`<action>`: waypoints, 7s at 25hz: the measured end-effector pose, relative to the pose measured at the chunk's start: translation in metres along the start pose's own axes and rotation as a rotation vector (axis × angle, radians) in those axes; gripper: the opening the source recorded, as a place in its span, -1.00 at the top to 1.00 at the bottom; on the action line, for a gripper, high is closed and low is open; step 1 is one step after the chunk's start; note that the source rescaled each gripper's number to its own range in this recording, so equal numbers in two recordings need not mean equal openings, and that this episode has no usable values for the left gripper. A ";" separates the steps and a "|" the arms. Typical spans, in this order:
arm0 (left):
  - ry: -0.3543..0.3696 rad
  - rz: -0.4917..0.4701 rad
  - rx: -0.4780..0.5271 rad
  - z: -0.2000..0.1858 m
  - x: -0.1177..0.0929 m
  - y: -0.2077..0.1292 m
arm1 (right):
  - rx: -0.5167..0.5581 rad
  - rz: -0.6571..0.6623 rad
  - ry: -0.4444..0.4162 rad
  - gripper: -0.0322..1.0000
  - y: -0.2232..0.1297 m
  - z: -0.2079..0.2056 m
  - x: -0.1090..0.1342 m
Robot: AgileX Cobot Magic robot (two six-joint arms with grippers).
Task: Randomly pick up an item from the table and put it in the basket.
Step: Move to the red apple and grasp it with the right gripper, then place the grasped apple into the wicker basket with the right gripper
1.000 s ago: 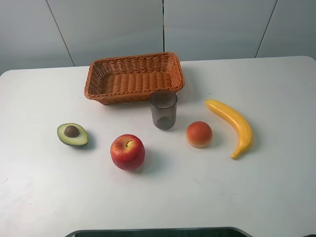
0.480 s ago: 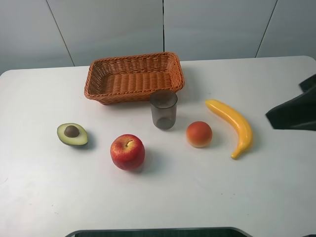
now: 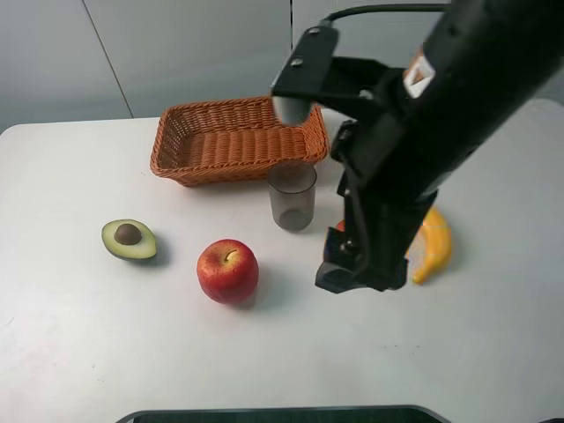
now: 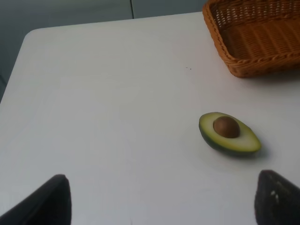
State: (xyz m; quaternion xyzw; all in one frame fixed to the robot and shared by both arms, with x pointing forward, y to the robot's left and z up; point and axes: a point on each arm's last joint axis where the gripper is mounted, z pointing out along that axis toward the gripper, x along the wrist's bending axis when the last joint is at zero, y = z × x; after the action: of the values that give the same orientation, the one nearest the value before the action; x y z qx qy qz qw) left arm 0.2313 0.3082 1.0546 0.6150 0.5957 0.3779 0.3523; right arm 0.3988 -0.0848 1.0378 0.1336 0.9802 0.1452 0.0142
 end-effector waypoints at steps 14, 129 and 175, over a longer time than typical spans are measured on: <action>0.000 0.000 0.000 0.000 0.000 0.000 | 0.084 -0.326 -0.006 -0.99 0.096 0.072 0.017; 0.000 0.000 0.000 0.000 0.000 0.000 | -0.367 0.575 -0.351 0.85 0.110 0.063 -0.194; 0.000 0.002 0.000 0.000 0.000 0.000 | -0.230 0.612 -0.366 -0.99 0.089 0.112 -0.214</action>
State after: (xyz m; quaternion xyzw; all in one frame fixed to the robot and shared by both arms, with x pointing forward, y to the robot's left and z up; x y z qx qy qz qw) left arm 0.2313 0.3082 1.0546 0.6158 0.5949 0.3783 0.3518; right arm 0.6360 -0.0279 0.9541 0.4415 0.8535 0.2257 0.1599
